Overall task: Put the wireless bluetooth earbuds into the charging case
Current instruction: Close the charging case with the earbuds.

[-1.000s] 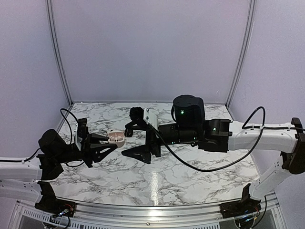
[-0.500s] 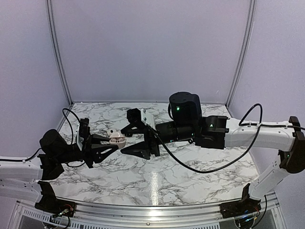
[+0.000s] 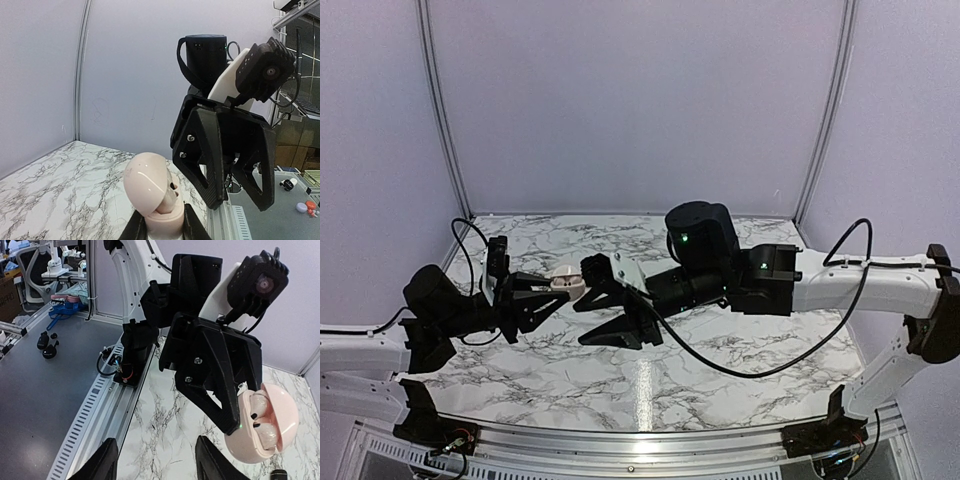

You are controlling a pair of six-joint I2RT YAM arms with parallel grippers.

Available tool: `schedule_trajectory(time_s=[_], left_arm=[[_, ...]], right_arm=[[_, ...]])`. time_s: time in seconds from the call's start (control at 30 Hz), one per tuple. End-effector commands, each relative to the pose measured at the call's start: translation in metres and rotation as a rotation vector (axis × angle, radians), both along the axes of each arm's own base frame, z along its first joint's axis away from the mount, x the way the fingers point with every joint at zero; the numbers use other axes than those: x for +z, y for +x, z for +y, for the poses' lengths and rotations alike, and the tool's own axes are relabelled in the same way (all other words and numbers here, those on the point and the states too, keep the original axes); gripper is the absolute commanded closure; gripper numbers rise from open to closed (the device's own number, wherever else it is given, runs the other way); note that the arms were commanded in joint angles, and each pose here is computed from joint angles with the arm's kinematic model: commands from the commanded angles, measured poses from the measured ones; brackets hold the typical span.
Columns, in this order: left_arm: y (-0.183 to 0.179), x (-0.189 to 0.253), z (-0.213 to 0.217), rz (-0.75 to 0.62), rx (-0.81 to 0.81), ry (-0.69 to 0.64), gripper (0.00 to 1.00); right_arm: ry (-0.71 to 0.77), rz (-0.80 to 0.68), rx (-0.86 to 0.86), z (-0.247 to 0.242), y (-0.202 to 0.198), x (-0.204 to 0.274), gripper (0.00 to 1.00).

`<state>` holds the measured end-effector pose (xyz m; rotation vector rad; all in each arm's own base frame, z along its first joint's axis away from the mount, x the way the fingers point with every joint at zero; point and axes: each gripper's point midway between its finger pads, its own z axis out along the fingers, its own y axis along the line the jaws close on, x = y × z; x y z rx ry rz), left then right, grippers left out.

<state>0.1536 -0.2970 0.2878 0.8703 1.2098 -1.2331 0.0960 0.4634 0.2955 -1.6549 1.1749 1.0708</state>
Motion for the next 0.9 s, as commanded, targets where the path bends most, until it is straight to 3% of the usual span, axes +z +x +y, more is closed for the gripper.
schedule_trajectory(time_s=[0.0, 0.13, 0.33, 0.73, 0.87], left_arm=[[-0.004, 0.016, 0.000, -0.041, -0.020, -0.029, 1.00], [-0.007, 0.015, -0.001, -0.049, -0.043, -0.023, 1.00], [-0.009, 0.016, -0.005, -0.035, -0.077, -0.019, 1.00], [-0.011, 0.021, -0.012, 0.018, -0.128, -0.025, 1.00], [-0.012, 0.020, -0.012, 0.021, -0.132, -0.022, 1.00]], right_arm=[[0.058, -0.035, 0.004, -0.004, -0.003, 0.031, 0.43], [0.104, -0.062, -0.036, -0.010, 0.001, 0.048, 0.16], [0.159, -0.117, -0.192, -0.021, 0.028, 0.062, 0.03], [0.075, -0.199, -0.305, -0.009, 0.058, 0.036, 0.02], [0.075, -0.199, -0.290, -0.005, 0.058, 0.036, 0.06]])
